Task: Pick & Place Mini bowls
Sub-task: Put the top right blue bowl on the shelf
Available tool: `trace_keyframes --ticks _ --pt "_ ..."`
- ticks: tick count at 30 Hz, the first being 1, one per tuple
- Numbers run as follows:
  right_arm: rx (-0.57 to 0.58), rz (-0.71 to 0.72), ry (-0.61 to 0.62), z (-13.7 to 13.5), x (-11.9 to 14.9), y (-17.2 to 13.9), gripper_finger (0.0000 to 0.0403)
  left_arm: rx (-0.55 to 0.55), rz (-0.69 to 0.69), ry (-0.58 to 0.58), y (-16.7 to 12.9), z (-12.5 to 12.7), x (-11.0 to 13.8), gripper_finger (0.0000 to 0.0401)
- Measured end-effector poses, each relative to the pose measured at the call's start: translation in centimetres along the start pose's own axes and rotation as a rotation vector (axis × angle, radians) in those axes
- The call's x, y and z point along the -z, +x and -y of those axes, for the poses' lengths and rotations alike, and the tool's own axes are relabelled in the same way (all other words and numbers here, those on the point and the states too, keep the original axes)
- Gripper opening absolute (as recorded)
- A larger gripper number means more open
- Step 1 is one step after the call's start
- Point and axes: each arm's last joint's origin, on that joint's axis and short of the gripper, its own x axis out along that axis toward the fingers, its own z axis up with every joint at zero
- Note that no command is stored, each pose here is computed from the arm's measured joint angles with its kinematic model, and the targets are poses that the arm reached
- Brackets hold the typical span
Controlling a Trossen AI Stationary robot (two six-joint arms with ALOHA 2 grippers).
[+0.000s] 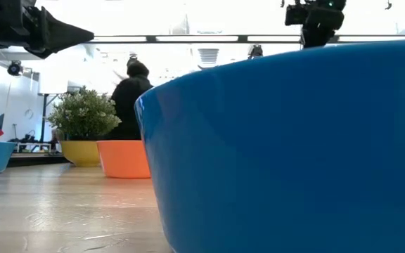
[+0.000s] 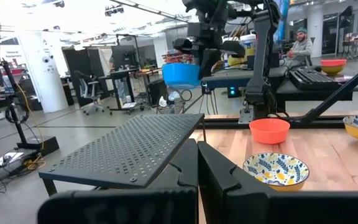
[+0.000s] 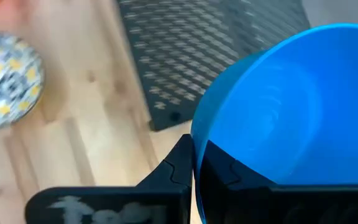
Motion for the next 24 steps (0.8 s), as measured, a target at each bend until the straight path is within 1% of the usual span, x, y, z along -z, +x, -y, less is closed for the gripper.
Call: trace_keyframes --ticks 6,10,17,21,24 --pt "-0.062 -0.059 -0.268 -1.9 -2.2 2.0 0.0008 0.0 0.0 0.0 0.0 0.0 0.0 0.0" --pt "-0.088 -0.113 -0.389 -2.1 -3.3 4.1 0.0008 0.0 0.0 -0.001 0.0 0.0 0.0 0.0" --pt "-0.112 -0.18 -0.443 -1.9 -5.0 7.2 0.0008 0.0 -0.001 0.0 0.0 0.0 0.0 0.0" --pt "-0.112 -0.187 -0.455 -1.7 -5.9 7.9 0.0008 0.0 -0.001 0.0 0.0 0.0 0.0 0.0" --pt "-0.086 -0.198 -0.465 -1.6 -6.2 8.1 0.0008 0.0 -0.001 0.0 0.0 0.0 0.0 0.0"
